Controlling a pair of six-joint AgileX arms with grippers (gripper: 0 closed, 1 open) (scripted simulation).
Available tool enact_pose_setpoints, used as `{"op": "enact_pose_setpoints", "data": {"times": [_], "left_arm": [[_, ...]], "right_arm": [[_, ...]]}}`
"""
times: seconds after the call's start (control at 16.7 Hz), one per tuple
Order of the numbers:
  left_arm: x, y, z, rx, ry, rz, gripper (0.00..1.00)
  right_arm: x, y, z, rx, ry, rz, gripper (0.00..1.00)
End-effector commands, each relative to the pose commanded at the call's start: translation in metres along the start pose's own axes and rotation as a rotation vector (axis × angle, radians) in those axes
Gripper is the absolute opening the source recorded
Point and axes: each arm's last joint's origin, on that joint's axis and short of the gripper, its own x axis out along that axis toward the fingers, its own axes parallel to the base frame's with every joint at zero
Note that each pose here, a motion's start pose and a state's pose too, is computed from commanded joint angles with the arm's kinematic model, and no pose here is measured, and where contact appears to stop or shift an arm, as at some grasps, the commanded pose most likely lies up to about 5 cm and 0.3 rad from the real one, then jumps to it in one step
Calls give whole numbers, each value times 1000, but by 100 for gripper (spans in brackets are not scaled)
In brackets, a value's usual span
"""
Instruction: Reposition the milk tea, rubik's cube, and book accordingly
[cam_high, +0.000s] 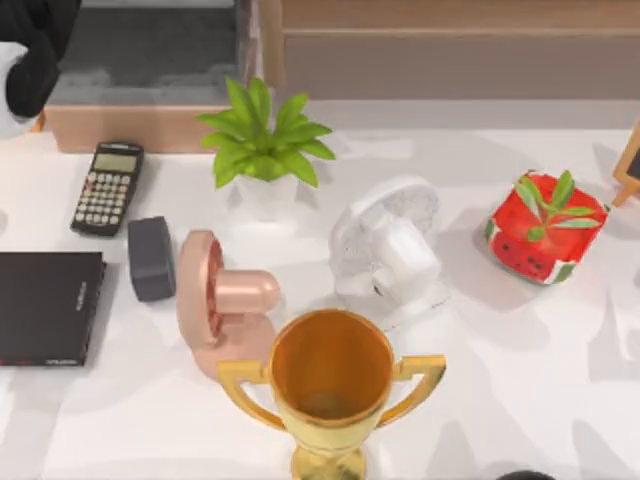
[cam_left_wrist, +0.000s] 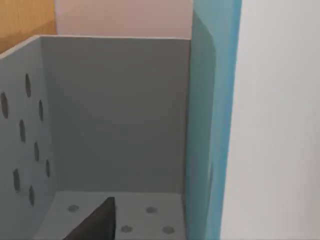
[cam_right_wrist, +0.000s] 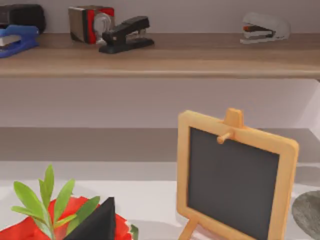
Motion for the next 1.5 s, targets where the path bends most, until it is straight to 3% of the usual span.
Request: {"op": "enact_pose_setpoints", "data": {"times": [0.84, 1.5], "left_arm": [[30, 0, 0, 0, 0, 0, 100], [30, 0, 0, 0, 0, 0, 17]], "right_arm": [[0, 0, 0, 0, 0, 0, 100], [0, 0, 0, 0, 0, 0, 100]]}}
